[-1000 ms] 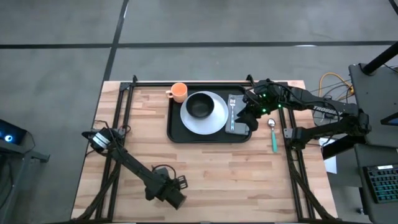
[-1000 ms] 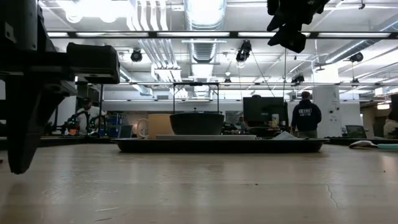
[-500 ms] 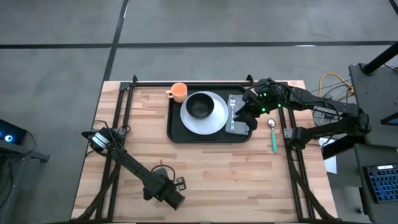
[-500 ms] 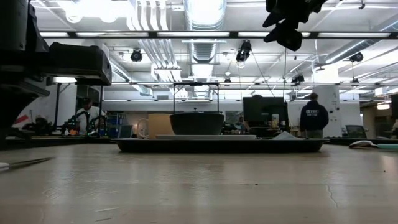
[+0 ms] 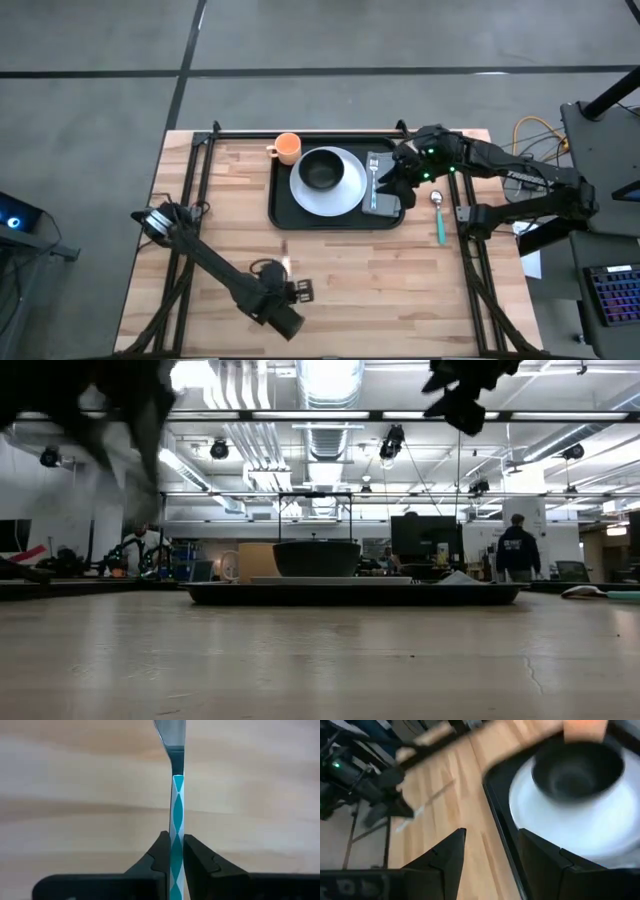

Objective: Set up tray
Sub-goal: Put the blue knife on top of the gray napkin on the black tray

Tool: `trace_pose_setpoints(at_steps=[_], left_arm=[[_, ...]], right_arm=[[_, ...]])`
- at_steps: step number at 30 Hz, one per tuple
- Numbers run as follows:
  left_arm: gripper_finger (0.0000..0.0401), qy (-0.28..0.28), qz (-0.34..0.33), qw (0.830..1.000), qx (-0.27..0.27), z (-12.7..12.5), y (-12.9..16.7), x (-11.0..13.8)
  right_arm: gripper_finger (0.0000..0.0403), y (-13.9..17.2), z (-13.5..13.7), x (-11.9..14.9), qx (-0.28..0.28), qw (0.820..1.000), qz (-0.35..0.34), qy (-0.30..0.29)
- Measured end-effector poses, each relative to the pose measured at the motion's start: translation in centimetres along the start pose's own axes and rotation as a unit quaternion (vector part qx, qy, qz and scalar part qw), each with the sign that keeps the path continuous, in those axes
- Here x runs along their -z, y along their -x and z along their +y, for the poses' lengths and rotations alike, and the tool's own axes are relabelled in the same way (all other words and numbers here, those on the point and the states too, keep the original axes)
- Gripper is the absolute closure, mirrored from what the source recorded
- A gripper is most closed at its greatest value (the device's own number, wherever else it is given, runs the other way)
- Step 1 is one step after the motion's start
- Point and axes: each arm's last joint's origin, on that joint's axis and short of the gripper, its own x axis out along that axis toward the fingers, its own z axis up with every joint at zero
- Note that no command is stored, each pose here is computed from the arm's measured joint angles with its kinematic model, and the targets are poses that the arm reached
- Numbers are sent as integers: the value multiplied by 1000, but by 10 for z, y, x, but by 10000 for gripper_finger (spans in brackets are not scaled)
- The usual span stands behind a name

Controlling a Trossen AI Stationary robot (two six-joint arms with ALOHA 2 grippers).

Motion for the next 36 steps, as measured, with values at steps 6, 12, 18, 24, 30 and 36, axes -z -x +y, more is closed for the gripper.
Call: trace_pose_setpoints(at_steps=[6,12,18,24,30,36], left_arm=[[389,-107,-60,983,136,-30,56,-20],[389,-209,-134,945,211,-62,108,-54],[389,-281,-184,909,246,-95,152,-93],[389,-360,-224,868,260,-115,179,-116],[389,-406,-242,836,278,-123,202,-130],[389,-430,-236,820,294,-129,207,-137]], right_arm=[[228,31,23,-17,-98,984,-134,59],[207,51,41,-22,-150,963,-208,83],[200,30,55,-28,-174,956,-220,88],[200,-3,69,-36,-217,945,-230,87],[200,-23,76,-38,-236,942,-225,76],[200,-37,91,-50,-263,930,-243,88]])
